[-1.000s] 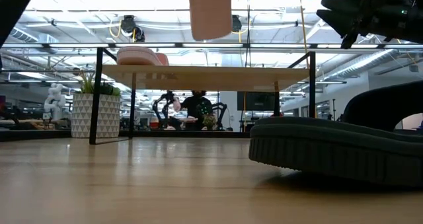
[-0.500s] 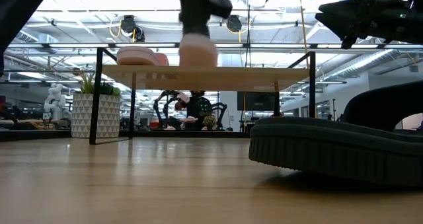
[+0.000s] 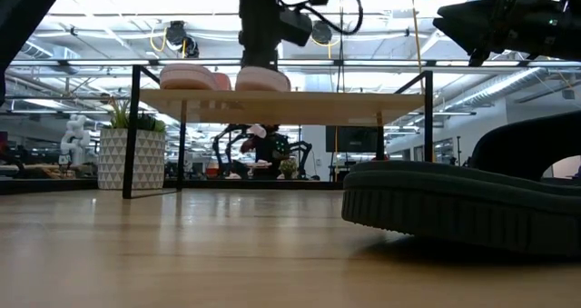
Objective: Pick and place slides into the shelf
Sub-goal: Put the pink slipper on the shelf
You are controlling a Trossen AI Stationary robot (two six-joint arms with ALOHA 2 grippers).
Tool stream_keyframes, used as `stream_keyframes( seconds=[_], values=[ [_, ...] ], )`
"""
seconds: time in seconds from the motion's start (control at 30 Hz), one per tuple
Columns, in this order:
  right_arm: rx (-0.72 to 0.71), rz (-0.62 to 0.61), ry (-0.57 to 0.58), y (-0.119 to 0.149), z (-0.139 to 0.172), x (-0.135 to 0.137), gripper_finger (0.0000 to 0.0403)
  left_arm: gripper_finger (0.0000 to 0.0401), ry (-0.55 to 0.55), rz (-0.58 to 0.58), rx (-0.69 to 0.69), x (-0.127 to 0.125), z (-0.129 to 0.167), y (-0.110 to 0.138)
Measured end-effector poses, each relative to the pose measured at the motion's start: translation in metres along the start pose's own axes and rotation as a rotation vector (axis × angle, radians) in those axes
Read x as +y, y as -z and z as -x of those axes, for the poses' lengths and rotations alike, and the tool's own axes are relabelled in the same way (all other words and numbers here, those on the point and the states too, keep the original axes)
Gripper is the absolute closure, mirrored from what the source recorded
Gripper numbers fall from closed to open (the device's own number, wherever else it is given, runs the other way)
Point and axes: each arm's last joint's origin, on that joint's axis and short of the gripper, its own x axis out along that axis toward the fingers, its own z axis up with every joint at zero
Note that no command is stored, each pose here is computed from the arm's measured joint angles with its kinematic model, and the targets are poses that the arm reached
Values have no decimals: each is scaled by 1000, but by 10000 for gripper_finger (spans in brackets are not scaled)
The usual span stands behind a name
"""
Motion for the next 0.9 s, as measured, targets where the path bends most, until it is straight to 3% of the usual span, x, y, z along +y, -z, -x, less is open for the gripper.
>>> stream_keyframes(
  seconds=[0.13,0.33,0.5,0.7,0.9],
  values=[
    [3,0,0,0,0,0,261,401,105,34,-61,11,12,4],
    [3,-5,1,0,0,0,261,401,156,50,-81,23,19,12],
    [-4,-7,0,0,0,0,261,401,188,51,-88,16,16,11],
    [-4,-8,0,0,0,0,261,401,180,12,-73,-4,3,12],
    [-4,-8,1,0,0,0,261,401,165,24,-58,4,7,23]
  ],
)
